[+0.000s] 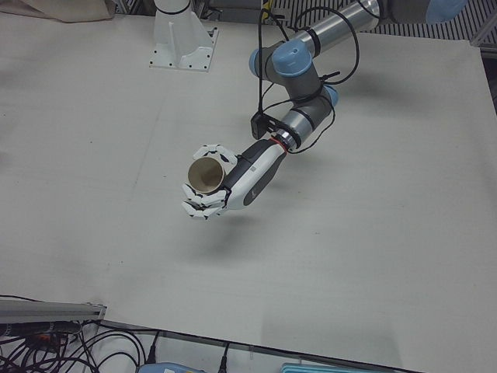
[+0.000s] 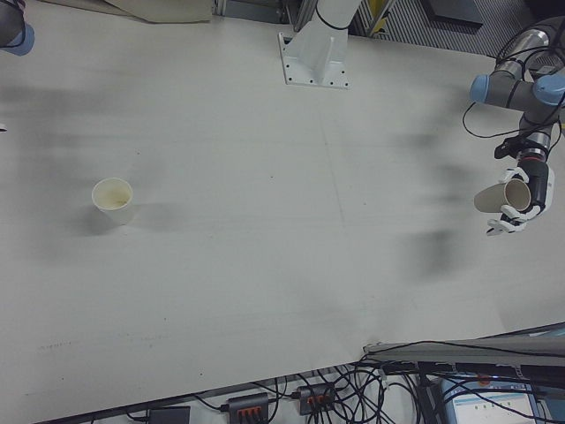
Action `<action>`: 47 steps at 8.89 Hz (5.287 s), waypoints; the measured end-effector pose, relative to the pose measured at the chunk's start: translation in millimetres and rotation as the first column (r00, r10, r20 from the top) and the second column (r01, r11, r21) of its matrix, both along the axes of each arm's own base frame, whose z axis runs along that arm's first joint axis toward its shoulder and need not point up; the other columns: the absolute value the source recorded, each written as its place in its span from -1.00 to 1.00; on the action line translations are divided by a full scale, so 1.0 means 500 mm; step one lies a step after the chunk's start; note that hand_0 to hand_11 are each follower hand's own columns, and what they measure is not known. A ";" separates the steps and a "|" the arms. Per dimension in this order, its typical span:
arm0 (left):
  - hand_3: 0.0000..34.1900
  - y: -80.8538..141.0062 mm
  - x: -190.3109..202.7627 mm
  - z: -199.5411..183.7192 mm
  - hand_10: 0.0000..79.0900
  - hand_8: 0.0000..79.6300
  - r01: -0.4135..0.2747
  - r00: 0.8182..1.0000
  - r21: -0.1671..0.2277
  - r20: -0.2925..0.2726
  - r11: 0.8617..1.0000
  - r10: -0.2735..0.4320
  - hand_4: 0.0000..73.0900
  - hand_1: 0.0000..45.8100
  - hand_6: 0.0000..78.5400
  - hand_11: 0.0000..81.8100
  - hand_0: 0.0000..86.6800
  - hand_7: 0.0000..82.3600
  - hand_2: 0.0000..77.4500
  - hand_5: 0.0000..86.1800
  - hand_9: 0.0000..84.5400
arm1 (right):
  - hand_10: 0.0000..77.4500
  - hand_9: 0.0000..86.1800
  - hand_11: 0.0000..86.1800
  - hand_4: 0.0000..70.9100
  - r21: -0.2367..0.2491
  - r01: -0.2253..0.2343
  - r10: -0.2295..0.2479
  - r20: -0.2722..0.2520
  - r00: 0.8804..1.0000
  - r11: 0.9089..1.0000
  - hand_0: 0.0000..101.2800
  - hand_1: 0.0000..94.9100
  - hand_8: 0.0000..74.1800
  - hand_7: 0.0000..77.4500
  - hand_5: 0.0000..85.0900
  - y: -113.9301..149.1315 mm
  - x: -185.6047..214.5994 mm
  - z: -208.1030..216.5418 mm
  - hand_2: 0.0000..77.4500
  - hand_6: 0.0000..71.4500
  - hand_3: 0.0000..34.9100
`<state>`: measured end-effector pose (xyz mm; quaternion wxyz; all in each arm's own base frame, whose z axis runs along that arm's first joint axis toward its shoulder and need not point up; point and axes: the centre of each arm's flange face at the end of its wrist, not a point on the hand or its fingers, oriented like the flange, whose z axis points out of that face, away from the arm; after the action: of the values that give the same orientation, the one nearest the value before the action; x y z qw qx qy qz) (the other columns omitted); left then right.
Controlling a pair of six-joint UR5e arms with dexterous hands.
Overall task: Pour water
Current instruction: 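Lift the cup with the left hand and raise it above the table, then reach the right hand to the other white paper cup and grasp it, then lift the cup with the right hand and swing it up high, then move the right hand's cup over the left hand's cup and tilt it, then withdraw both hands holding their cups away from the table center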
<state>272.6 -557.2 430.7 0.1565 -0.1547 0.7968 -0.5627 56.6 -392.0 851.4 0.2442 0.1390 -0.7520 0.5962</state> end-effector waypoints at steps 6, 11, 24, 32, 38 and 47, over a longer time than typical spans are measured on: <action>-1.00 -0.002 0.003 -0.021 -0.68 -0.42 0.002 1.000 0.004 -0.012 1.000 -0.002 0.03 -0.36 -0.56 -0.51 -0.07 -0.03 0.08 -0.10 -0.14 | -0.99 -0.99 -0.99 -0.55 0.044 0.110 -0.110 0.002 0.994 0.993 -0.12 -0.71 -0.99 -0.99 -0.99 -0.079 -0.384 -0.008 -0.79 -0.98 -0.81; -1.00 -0.006 0.003 -0.030 -0.68 -0.42 0.004 1.000 0.011 -0.018 1.000 -0.004 0.03 -0.36 -0.56 -0.51 -0.08 -0.03 0.08 -0.10 -0.14 | -0.99 -0.99 -0.99 -0.55 0.100 0.126 -0.130 0.036 0.991 0.987 -0.10 -0.68 -0.99 -0.99 -0.99 -0.135 -0.493 -0.092 -0.63 -0.98 -0.88; -1.00 -0.003 0.022 -0.030 -0.68 -0.42 0.002 0.994 -0.005 0.108 1.000 -0.001 0.03 -0.36 -0.56 -0.51 -0.09 -0.10 0.08 -0.10 -0.16 | 0.61 0.46 0.62 0.03 0.177 -0.149 0.092 0.294 0.951 0.973 0.03 -0.60 0.49 0.61 0.06 -0.383 -0.460 -0.979 0.25 0.54 -0.99; -1.00 0.026 0.108 -0.206 -0.71 -0.48 -0.047 0.976 0.205 0.219 0.978 0.000 0.03 -0.36 -0.60 -0.56 -0.02 -0.14 0.08 -0.10 -0.24 | 0.52 0.44 0.62 0.08 0.344 -0.165 0.155 0.056 0.986 0.924 0.19 -0.67 0.53 0.59 0.06 -0.446 -0.560 -1.522 0.30 0.59 -1.00; -1.00 0.017 0.100 -0.222 -0.71 -0.48 -0.043 0.981 0.203 0.196 0.978 0.002 0.03 -0.36 -0.60 -0.56 -0.05 -0.14 0.08 -0.09 -0.21 | 0.31 0.52 0.62 0.09 0.303 0.050 0.074 -0.383 0.921 0.952 0.23 -0.70 0.38 0.59 0.06 -0.347 -0.828 -1.515 0.32 0.60 -1.00; -1.00 0.002 -0.053 -0.072 -0.72 -0.45 -0.013 0.999 0.094 0.040 0.995 0.009 0.03 -0.36 -0.60 -0.57 -0.03 -0.15 0.08 -0.09 -0.20 | 0.79 0.52 0.62 0.11 0.091 -0.105 0.085 0.199 0.976 0.990 0.00 -0.71 0.43 0.69 0.06 -0.285 -0.563 -1.036 0.32 0.47 -1.00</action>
<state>246.3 -556.3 394.5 0.1824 -0.1405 0.8184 -0.5266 -224.8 -534.7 333.3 0.1331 0.1282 -0.7940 0.5791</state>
